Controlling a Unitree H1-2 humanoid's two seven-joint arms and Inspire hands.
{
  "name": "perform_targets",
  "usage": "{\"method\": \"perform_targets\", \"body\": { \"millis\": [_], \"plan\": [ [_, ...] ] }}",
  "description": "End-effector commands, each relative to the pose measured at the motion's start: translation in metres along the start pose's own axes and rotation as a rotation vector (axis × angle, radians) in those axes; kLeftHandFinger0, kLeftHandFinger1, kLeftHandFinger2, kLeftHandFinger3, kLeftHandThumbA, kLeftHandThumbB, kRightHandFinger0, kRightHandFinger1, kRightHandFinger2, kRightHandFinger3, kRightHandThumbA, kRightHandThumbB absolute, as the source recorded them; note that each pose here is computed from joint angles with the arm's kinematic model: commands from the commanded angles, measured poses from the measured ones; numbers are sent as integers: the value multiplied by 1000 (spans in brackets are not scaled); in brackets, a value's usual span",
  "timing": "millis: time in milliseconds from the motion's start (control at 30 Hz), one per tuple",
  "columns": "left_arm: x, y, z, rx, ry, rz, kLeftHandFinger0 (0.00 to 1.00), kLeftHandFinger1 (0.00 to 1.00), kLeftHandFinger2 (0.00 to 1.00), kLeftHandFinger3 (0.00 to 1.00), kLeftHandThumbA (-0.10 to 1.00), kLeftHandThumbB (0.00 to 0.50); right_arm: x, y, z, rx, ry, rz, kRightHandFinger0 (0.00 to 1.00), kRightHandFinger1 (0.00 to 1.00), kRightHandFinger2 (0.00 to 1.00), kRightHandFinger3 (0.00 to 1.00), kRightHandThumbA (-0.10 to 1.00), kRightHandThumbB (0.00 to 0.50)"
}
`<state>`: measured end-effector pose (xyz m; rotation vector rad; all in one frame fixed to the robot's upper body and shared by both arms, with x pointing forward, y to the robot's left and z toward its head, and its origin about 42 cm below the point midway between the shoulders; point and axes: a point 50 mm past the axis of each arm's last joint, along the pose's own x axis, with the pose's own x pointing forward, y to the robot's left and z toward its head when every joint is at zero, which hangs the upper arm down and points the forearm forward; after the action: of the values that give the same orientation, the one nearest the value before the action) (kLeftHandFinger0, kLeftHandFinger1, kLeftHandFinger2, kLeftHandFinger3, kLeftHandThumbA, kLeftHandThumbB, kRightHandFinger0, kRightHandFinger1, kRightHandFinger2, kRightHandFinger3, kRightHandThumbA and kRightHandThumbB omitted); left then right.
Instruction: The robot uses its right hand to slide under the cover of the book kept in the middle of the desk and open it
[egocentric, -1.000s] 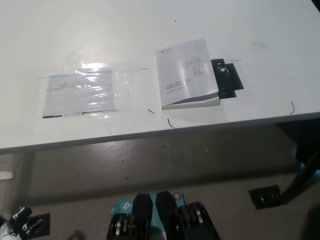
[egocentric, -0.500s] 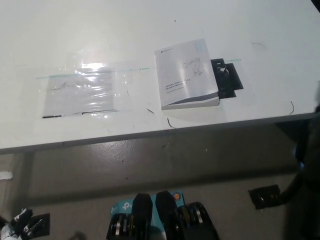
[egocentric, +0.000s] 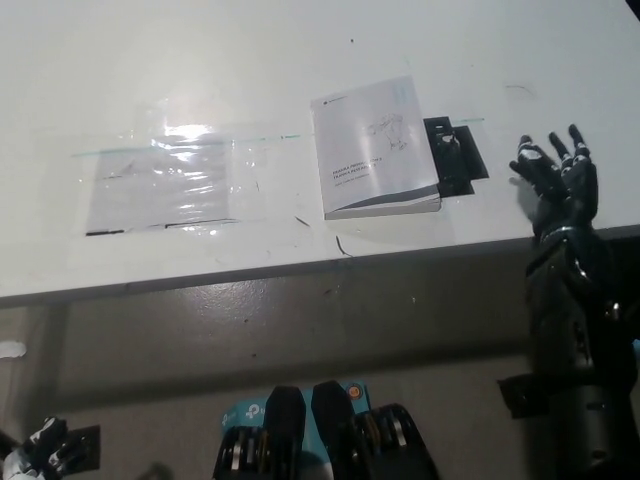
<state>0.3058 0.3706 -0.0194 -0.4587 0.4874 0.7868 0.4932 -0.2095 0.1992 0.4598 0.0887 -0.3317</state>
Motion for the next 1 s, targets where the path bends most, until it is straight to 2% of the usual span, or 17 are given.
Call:
{"method": "perform_targets", "body": {
  "millis": [0, 133, 167, 200, 233, 333, 367, 467, 500, 567, 700, 733, 767, 833, 900, 933, 967],
  "plan": [
    [2, -3, 17, -21, -54, -15, 576, 520, 698, 720, 705, 67, 5, 37, 26, 2, -118, 118, 575, 868, 904, 1000, 614, 31],
    [3, -5, 16, -29, -53, -6, 531, 505, 683, 714, 673, 63, 5, 43, 23, 2, -111, 136, 622, 902, 926, 1000, 610, 38],
    [2, -4, 15, -17, -54, -3, 534, 508, 682, 716, 677, 70, 4, 44, 22, -1, -110, 132, 619, 894, 906, 1000, 609, 45],
    [3, -4, 14, -11, -53, -9, 506, 510, 680, 736, 688, 45, 3, 50, 22, -14, -115, 150, 603, 872, 895, 1000, 609, 52],
    [2, -4, 14, -6, -52, -7, 512, 510, 688, 742, 689, 44, 2, 53, 22, -21, -116, 153, 576, 857, 892, 1000, 602, 48],
    [3, -2, 14, -8, -49, -11, 542, 520, 708, 755, 699, 51, 2, 59, 23, -34, -125, 170, 583, 867, 893, 1000, 603, 27],
    [2, -1, 14, 5, -49, -25, 520, 535, 742, 770, 748, 50, 3, 64, 24, -40, -126, 175, 568, 847, 878, 1000, 605, 47],
    [3, 0, 14, -3, -50, -15, 499, 491, 715, 732, 705, 65, 3, 72, 26, -50, -123, 186, 583, 831, 864, 996, 612, 53],
    [2, 2, 14, 4, -50, -17, 525, 497, 715, 736, 720, 61, 2, 71, 24, -51, -119, 185, 585, 825, 866, 998, 619, 51],
    [3, 2, 14, 2, -47, -18, 540, 513, 705, 749, 713, 45, 3, 79, 24, -70, -115, 198, 547, 757, 846, 1000, 623, 37],
    [2, 0, 14, -11, -50, -15, 493, 514, 695, 754, 704, 42, 3, 86, 18, -81, -106, 217, 547, 787, 837, 998, 626, 64],
    [2, 1, 15, 2, -55, -37, 566, 563, 731, 769, 724, 45, 2, 87, 15, -98, -103, 223, 564, 806, 847, 1000, 633, 46],
    [2, 1, 15, -4, -54, -34, 571, 565, 731, 764, 720, 48, 2, 87, 13, -101, -99, 225, 574, 812, 852, 1000, 636, 48],
    [2, 0, 18, 23, -60, -35, 540, 540, 731, 774, 752, 60, 0, 87, 2, -90, -71, 216, 594, 823, 865, 1000, 623, 24],
    [4, -1, 19, 19, -64, -31, 505, 518, 722, 761, 745, 66, 0, 86, 0, -90, -67, 218, 605, 833, 878, 1000, 625, 34],
    [3, -2, 19, -4, -61, -29, 511, 522, 703, 734, 718, 117, -2, 86, -6, -91, -53, 216, 603, 833, 872, 1000, 623, 35],
    [3, -3, 19, -6, -60, -28, 491, 525, 700, 710, 719, 144, -2, 86, -8, -91, -50, 213, 589, 827, 864, 1000, 619, 40]
  ]
}}
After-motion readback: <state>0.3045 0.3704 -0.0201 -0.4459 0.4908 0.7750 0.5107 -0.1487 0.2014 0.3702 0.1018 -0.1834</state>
